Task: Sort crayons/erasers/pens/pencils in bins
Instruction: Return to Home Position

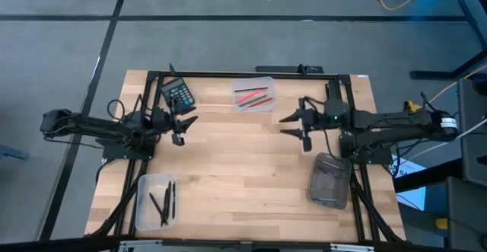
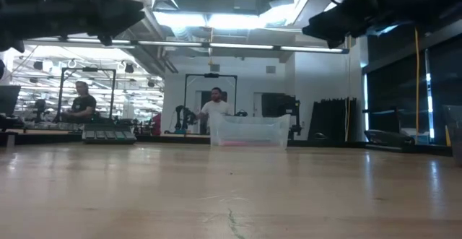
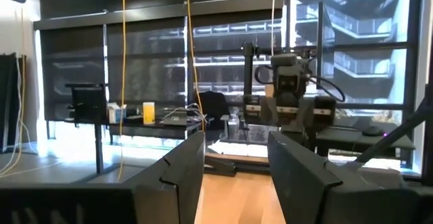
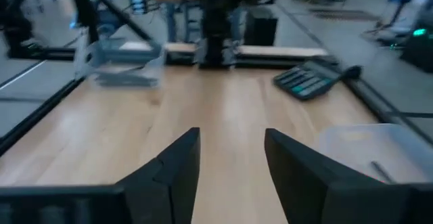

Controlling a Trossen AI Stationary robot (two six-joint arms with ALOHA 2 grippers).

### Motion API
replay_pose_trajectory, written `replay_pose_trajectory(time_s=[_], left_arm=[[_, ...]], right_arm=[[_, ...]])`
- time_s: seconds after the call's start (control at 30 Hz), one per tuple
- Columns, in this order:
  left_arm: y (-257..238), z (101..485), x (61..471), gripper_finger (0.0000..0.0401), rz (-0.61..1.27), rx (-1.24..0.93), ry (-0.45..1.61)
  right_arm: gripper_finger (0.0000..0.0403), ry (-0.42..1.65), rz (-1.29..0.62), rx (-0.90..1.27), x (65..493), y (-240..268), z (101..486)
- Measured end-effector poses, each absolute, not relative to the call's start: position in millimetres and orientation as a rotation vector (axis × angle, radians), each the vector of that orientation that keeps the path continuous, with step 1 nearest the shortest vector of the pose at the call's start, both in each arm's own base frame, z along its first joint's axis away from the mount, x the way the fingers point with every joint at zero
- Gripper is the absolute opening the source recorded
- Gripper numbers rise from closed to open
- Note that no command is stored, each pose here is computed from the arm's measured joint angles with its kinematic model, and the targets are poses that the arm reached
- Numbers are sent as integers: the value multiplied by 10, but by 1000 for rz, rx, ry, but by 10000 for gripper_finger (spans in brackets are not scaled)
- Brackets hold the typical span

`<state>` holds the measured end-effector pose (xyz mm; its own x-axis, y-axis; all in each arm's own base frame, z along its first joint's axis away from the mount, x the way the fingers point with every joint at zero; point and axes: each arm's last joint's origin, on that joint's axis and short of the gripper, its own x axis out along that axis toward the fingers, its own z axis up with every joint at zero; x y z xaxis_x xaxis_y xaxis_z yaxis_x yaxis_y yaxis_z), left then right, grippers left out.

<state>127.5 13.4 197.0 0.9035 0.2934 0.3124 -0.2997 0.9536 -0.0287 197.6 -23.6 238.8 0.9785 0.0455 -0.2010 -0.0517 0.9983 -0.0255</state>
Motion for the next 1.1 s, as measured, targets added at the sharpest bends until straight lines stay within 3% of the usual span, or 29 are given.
replay_pose_trajectory(time_s=[0.27, 0.47, 1.1], left_arm=[[123, 1967, 1225, 153, 307, 26, -303], [121, 1976, 1206, 153, 307, 29, -309], [121, 1885, 1065, 153, 330, 104, -195]], right_arm=[[138, 123, 85, -52, 1791, -377, 2521], [119, 76, 53, -25, 1620, -451, 2344], [116, -77, 82, 76, 1103, -487, 2033]])
